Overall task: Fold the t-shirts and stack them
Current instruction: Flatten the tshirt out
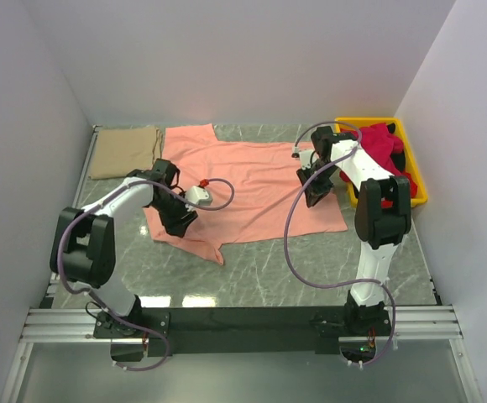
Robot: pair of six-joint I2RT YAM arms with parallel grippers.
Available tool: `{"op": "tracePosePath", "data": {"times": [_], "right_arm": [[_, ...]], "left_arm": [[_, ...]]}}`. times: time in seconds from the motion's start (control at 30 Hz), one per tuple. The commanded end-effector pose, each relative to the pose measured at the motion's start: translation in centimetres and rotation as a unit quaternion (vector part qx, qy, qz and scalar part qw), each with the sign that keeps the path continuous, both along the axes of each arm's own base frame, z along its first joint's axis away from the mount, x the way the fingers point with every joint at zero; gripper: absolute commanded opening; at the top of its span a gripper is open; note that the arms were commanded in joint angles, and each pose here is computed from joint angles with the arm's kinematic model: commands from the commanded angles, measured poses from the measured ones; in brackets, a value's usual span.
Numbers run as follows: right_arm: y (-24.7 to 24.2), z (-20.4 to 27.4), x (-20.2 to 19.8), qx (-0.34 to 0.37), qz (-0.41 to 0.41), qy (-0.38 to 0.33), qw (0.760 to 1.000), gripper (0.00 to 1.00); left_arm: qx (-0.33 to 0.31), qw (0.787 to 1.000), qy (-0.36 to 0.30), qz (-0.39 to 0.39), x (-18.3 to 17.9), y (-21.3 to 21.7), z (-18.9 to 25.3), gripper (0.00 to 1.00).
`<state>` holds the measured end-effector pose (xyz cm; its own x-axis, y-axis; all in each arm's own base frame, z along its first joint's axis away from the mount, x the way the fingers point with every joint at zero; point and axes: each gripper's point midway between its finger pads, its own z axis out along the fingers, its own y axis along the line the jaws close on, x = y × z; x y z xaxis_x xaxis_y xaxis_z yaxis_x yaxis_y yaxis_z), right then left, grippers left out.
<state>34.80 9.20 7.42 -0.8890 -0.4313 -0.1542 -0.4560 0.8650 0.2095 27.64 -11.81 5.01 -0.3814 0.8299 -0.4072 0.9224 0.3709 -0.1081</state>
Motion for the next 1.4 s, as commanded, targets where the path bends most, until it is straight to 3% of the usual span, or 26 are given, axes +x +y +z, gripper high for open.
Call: {"op": "tracePosePath", "data": {"times": [0.0,0.13,0.3,0.4,0.43,0.6,0.9,1.0,1.03,1.1,1.27,1.3,1.37], "right_arm": [[0.2,1.2,0.5,0.006,0.008,-0.014,1.000,0.24],[0.2,1.1,0.3,0.010,0.006,-0.012,1.000,0.24],[0.3,0.8,0.1,0.011,0.005,-0.007,1.000,0.24],[0.3,0.5,-0.1,0.010,0.006,0.000,1.000,0.24],[0.2,0.5,-0.1,0.009,0.006,-0.001,1.000,0.24],[0.0,0.0,-0.3,0.003,0.004,0.004,1.000,0.24],[-0.2,-0.3,-0.5,0.001,0.005,0.008,1.000,0.24],[-0.5,-0.3,-0.6,-0.002,0.002,0.008,1.000,0.24],[-0.6,-0.4,-0.6,-0.003,0.002,0.009,1.000,0.24],[-0.7,-0.2,-0.7,-0.004,0.002,0.007,1.000,0.24],[-1.3,0.0,-0.9,-0.013,0.008,0.006,1.000,0.23],[-1.5,-0.1,-1.1,-0.016,0.010,0.008,1.000,0.23],[-1.7,-0.2,-1.3,-0.019,0.012,0.010,1.000,0.23]], "left_arm": [[-0.042,0.998,-0.037,-0.011,0.0,-0.8,3.7,0.55],[-0.068,0.996,-0.055,-0.006,-1.2,-0.6,5.3,0.57],[-0.048,0.995,-0.092,-0.007,-2.7,-1.1,3.7,0.59],[-0.029,0.992,-0.121,-0.010,-2.3,-1.6,2.8,0.62],[-0.024,0.991,-0.130,-0.005,-2.0,-1.7,2.7,0.71],[-0.002,0.983,-0.181,-0.006,-0.6,-2.8,1.8,0.70],[0.044,0.983,-0.178,-0.011,0.4,-2.5,-1.1,0.52],[0.040,0.983,-0.178,-0.021,0.1,-2.6,-0.4,0.29],[0.037,0.983,-0.176,-0.026,-0.1,-2.7,0.0,0.13],[0.029,0.985,-0.164,-0.052,-1.4,-2.6,1.2,0.01],[0.010,0.987,-0.087,-0.136,-7.4,-2.0,2.6,0.01],[0.022,0.987,-0.040,-0.157,-10.0,-1.1,2.2,0.01],[0.022,0.981,-0.007,-0.194,-12.3,-0.4,1.7,0.01]]}}
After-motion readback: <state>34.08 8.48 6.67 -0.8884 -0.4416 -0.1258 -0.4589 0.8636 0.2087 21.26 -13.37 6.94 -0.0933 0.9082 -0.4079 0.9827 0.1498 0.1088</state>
